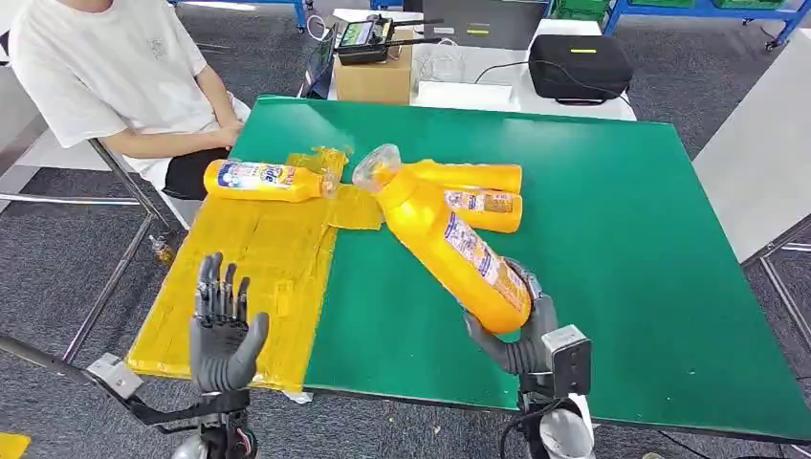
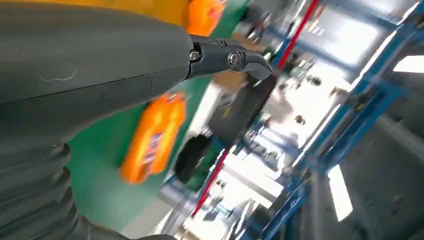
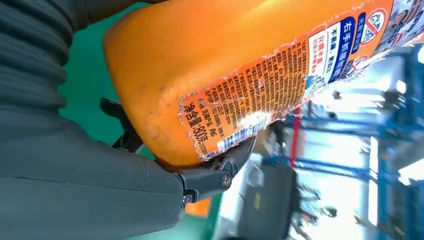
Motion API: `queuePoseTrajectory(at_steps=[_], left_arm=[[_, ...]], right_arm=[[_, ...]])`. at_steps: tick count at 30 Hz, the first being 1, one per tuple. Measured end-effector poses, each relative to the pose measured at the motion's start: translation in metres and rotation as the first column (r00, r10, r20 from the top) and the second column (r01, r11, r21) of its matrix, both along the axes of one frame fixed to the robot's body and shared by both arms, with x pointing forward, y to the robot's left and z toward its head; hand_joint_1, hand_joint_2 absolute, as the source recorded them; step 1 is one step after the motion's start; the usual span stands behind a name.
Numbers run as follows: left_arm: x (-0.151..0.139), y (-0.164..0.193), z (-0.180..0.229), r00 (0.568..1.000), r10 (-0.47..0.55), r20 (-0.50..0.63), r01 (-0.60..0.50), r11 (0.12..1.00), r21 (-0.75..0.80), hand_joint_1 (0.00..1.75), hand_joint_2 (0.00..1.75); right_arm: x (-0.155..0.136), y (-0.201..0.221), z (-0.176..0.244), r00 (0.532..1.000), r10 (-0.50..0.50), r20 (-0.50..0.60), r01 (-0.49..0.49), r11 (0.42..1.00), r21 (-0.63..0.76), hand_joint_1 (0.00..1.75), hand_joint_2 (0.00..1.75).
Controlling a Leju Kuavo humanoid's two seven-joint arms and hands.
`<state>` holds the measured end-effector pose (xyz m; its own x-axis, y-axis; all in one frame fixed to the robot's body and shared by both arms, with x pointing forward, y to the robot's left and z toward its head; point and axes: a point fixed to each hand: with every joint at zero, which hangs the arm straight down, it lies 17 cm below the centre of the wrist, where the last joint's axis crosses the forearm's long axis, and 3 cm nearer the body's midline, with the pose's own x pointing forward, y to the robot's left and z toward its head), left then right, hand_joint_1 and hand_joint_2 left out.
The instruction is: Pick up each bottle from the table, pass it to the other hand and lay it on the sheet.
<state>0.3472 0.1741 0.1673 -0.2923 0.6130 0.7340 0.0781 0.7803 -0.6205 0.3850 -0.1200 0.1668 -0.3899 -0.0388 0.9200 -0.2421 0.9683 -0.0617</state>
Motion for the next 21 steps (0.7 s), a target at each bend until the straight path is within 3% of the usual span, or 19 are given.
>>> queuePoseTrajectory(at_steps=[5,12,21], left_arm=[[-0.013,-0.039,-0.019,0.99,-0.14,0.014,0.14,0.989,0.048,0.0,1.75],[-0.029,-0.09,-0.018,0.939,-0.337,0.063,0.333,0.941,0.061,0.0,1.75],[-0.024,-0.111,0.0,0.899,-0.421,0.126,0.417,0.907,0.054,0.0,1.75]], right_arm=[[-0.007,0.007,0.016,0.998,0.048,0.034,-0.049,0.998,0.026,1.75,1.75],[-0.029,0.069,0.006,0.961,0.276,0.012,-0.275,0.961,-0.032,1.75,1.75],[-0.079,0.157,-0.036,0.831,0.55,-0.083,-0.556,0.825,-0.099,1.75,1.75]])
